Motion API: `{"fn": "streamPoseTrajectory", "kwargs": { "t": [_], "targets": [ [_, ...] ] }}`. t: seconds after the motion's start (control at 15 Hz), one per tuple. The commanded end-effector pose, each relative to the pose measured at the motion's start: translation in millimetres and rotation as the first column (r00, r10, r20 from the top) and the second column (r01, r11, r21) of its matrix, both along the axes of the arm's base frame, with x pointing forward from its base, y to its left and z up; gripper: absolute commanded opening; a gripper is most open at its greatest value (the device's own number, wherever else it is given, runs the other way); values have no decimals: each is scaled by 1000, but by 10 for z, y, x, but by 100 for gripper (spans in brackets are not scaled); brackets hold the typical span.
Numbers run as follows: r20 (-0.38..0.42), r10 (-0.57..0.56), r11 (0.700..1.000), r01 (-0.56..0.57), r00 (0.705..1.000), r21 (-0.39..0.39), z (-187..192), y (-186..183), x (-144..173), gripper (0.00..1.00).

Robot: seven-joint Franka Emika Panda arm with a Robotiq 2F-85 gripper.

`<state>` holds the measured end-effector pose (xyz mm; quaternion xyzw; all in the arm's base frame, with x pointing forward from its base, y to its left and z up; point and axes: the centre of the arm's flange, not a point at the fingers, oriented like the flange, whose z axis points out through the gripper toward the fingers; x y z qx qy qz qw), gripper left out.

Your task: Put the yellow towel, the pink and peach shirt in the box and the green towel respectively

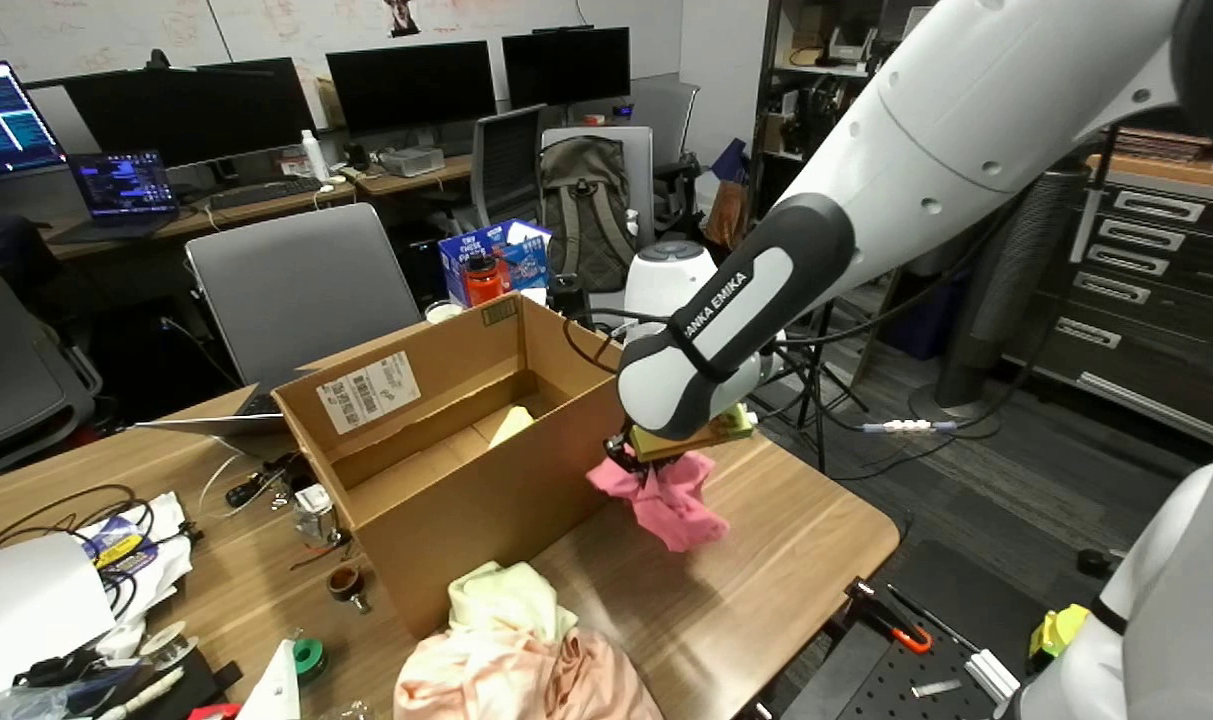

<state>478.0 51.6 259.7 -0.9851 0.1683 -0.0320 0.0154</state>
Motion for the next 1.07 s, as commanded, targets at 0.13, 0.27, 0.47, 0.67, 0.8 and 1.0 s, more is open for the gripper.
{"fn": "streamPoseTrajectory", "kwargs": {
  "t": [0.13, 0.27, 0.47, 0.67, 0.8, 1.0],
  "targets": [
    [118, 103, 994, -97, 988, -60, 1110, 287, 18, 2],
    [146, 152, 986, -140, 977, -90, 1418, 410, 79, 2],
    [181, 213, 973, -192, 960, -129, 1804, 582, 226, 2],
    [213, 255, 961, -223, 943, -161, 2116, 721, 468, 2],
    [231, 282, 952, -243, 931, -184, 2296, 813, 640, 2],
    [255, 327, 935, -274, 910, -223, 2487, 991, 873, 2]
  ]
}}
